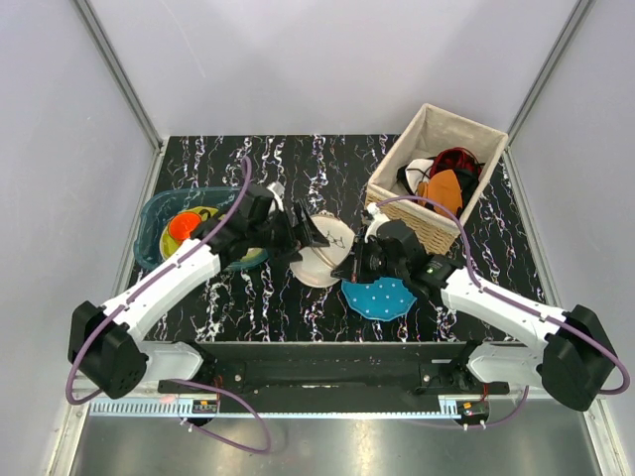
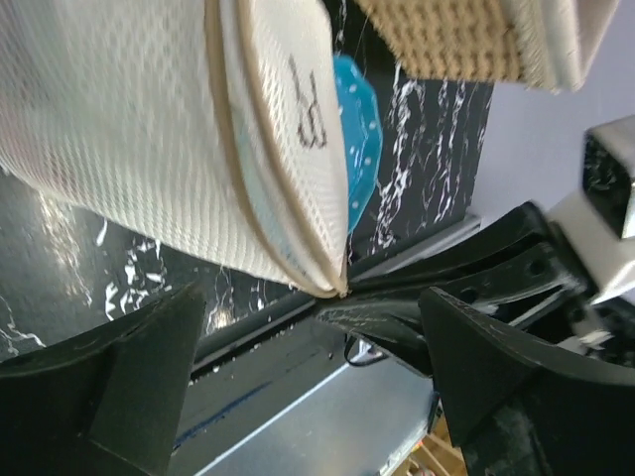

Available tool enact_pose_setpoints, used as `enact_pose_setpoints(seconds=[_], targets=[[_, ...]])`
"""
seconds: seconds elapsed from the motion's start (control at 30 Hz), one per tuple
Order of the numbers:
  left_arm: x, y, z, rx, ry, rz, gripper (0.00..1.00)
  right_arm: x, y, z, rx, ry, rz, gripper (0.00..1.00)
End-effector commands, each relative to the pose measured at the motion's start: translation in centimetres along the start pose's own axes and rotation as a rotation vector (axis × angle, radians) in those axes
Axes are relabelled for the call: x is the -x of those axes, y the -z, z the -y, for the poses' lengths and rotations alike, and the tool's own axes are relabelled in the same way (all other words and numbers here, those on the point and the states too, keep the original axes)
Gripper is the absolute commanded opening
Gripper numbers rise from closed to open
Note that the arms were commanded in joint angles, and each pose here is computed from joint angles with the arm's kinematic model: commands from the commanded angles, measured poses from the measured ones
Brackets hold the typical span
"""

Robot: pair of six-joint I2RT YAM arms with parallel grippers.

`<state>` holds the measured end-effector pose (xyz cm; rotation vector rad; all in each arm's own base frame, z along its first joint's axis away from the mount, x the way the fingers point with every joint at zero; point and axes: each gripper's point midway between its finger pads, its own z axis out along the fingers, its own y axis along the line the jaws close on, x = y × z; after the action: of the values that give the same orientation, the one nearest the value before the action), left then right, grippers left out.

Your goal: Unzip the laundry bag and remove the bra

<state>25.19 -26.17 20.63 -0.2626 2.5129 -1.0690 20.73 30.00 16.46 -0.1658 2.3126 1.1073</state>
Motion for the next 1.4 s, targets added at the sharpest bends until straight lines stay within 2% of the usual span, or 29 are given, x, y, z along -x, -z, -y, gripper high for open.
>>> enact_pose_setpoints(seconds=[0.0,0.1,0.2,0.23,0.3,0.47,0.6,0.73,0.83,0.87,0.9,0.97,1.03,1.1,1.2,1.23,1.37], targets=[[-1.0,-1.4,0.6,-0.043,0.061,0.009,0.92,0.9,0.0,-1.8,0.064,0.0,0.019,0.0],[-1.2,-2.6,0.5,-0.043,0.068,-0.003,0.89,0.7,0.0,-1.5,0.052,0.0,0.014,0.0],[0.4,-2.8,1.4,-0.033,0.051,0.034,0.25,0.2,0.3,-1.0,0.033,-0.001,0.004,0.0],[0.9,-2.6,1.3,-0.01,0.045,0.046,0.0,0.1,0.5,-0.7,0.024,0.011,0.001,0.0],[1.9,-1.8,0.6,0.043,0.021,0.068,0.0,-0.5,1.3,0.5,-0.022,0.02,0.001,0.0],[5.7,0.5,1.1,0.019,-0.004,0.157,0.0,-1.4,3.2,2.3,-0.074,0.06,0.033,0.0],[8.0,0.5,1.7,0.023,-0.037,0.201,0.0,-1.8,3.5,2.5,-0.083,0.049,0.015,0.0],[9.6,-1.7,0.8,0.067,-0.04,0.179,0.0,-0.9,2.7,1.4,-0.057,0.05,0.01,0.0],[9.4,-3.8,-0.2,0.108,-0.053,0.101,0.0,0.3,2.0,0.7,-0.056,0.05,0.03,0.0],[8.8,-4.1,0.2,0.092,-0.07,0.065,0.01,0.4,1.9,0.6,-0.062,0.049,0.028,0.0],[8.2,-3.8,1.1,0.06,-0.088,0.044,0.2,1.0,1.9,0.3,-0.058,0.055,0.039,0.0],[6.9,-3.0,2.0,0.067,-0.144,0.047,0.48,1.2,1.6,0.3,-0.061,0.054,0.046,0.0],[6.2,-1.3,2.2,0.085,-0.165,0.087,0.83,0.9,1.2,0.6,-0.068,0.056,0.034,0.0],[4.4,-0.3,1.8,0.071,-0.134,0.075,0.92,0.8,0.8,0.7,-0.067,0.059,0.029,0.0],[2.0,-0.7,0.6,0.042,-0.067,0.036,0.95,0.5,0.1,0.7,-0.053,0.052,0.006,0.0],[1.9,-0.6,1.4,-0.007,-0.065,0.052,0.95,0.3,-0.2,0.7,-0.05,0.05,-0.005,0.0],[-0.7,-2.5,1.2,-0.053,-0.005,-0.016,0.95,0.4,-0.8,0.5,-0.035,0.043,-0.006,0.0]])
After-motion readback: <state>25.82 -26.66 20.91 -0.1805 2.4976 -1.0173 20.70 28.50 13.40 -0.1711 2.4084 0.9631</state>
